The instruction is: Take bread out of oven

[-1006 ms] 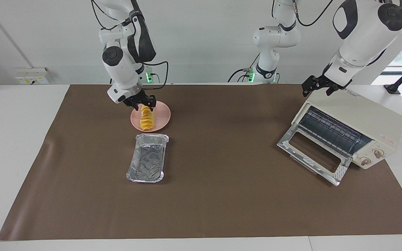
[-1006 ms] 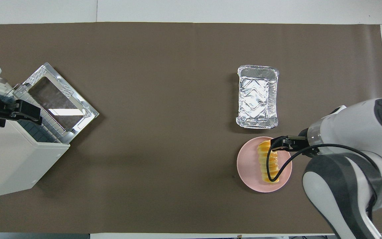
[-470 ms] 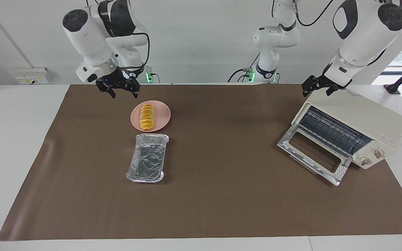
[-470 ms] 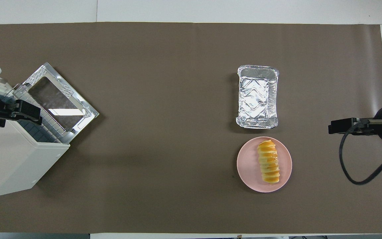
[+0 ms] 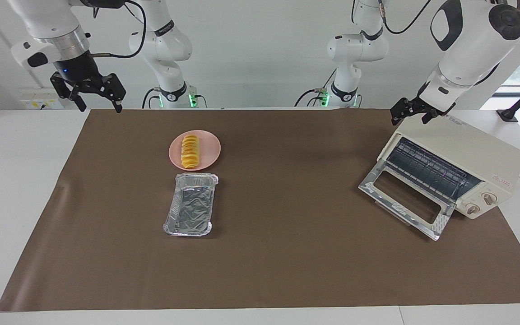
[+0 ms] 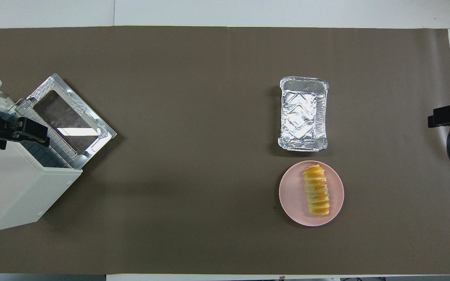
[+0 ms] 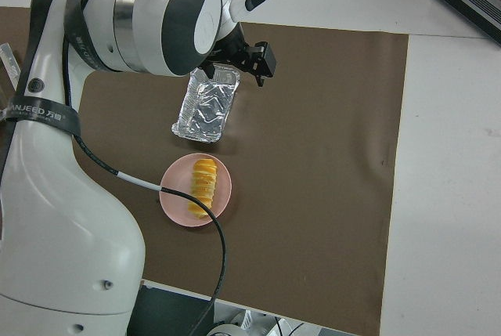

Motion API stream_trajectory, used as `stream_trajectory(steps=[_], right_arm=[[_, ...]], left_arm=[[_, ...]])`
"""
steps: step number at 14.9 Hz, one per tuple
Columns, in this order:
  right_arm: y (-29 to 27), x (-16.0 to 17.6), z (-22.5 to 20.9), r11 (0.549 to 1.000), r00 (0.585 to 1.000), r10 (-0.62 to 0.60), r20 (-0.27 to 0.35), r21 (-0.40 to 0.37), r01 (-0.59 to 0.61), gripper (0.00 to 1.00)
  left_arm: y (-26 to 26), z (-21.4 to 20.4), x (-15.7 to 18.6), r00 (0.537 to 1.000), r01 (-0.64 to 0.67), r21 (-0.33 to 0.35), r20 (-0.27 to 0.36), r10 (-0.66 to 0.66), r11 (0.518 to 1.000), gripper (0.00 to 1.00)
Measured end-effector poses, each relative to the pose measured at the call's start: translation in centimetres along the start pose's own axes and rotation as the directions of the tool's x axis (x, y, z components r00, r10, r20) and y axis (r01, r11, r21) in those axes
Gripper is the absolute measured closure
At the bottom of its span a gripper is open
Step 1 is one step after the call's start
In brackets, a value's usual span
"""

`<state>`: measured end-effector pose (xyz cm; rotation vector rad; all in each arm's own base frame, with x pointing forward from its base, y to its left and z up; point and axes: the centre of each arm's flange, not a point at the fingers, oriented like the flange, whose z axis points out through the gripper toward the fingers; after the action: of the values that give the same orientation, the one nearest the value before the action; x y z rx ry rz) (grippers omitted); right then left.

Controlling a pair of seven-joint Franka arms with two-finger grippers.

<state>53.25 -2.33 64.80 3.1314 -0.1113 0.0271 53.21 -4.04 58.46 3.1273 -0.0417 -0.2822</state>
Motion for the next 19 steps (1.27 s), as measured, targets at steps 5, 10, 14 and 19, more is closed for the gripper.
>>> stream_trajectory(steps=[5, 10, 14, 19], right_arm=[[-0.2, 0.2, 2.0, 1.0, 0.998, -0.006, 0.061, -0.007, 0.006, 0.0], [1.3, -0.5, 1.6, 1.0, 0.998, -0.001, 0.068, -0.012, 0.002, 0.0], [0.4, -0.7, 1.4, 1.0, 0.998, -0.022, 0.063, -0.012, 0.023, 0.0], [-0.5, -0.7, 1.5, 0.999, 0.997, -0.044, 0.065, -0.004, 0.045, 0.0]], left_arm=[[0.0, 0.0, 0.0, 1.0, 0.0, 0.0, 0.0, 0.0, 1.0, 0.0], [0.0, 0.0, 0.0, 1.0, 0.0, 0.0, 0.0, 0.0, 1.0, 0.0], [0.0, 0.0, 0.0, 1.0, 0.0, 0.0, 0.0, 0.0, 1.0, 0.0], [0.0, 0.0, 0.0, 1.0, 0.0, 0.0, 0.0, 0.0, 1.0, 0.0]])
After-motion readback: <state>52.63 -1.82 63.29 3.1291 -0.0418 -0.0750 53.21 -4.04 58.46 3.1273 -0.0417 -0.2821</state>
